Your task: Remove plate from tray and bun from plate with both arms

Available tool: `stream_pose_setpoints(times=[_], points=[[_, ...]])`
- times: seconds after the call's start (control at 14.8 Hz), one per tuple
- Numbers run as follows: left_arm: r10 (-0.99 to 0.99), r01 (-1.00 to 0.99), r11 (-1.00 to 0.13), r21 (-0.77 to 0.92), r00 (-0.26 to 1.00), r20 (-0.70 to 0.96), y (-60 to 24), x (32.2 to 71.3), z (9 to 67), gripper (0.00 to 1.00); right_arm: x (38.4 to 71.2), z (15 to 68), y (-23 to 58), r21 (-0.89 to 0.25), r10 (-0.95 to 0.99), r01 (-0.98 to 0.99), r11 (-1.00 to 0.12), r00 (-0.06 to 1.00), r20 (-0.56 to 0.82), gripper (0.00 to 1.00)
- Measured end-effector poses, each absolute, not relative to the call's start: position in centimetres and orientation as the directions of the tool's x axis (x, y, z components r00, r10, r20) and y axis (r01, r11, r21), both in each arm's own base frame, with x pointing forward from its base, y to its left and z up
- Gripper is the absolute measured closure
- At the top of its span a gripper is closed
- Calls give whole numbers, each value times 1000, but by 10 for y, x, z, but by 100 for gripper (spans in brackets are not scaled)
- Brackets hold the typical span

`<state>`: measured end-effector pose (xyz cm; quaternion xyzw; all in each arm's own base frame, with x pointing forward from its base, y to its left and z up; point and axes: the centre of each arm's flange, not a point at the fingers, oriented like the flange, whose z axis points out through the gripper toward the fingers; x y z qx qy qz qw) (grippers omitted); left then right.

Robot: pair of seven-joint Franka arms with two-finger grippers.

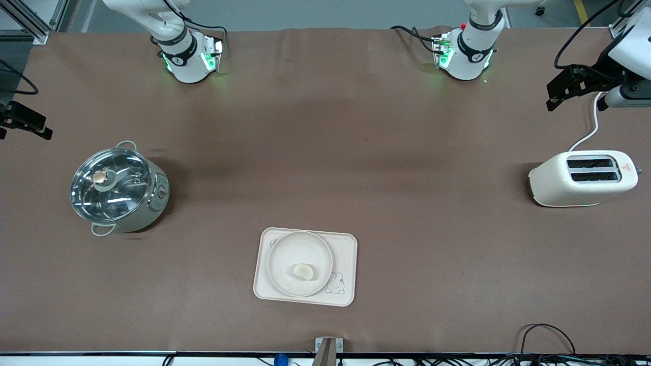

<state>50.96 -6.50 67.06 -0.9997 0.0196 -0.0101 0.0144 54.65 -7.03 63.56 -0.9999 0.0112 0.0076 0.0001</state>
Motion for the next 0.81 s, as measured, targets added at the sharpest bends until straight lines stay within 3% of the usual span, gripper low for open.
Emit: stream_pose_setpoints(times=[0.81], points=[[-37,-37,-999,-27,999,5,-64,515,663,0,558,639,-47,-45,8,10,-999,999,43,0]])
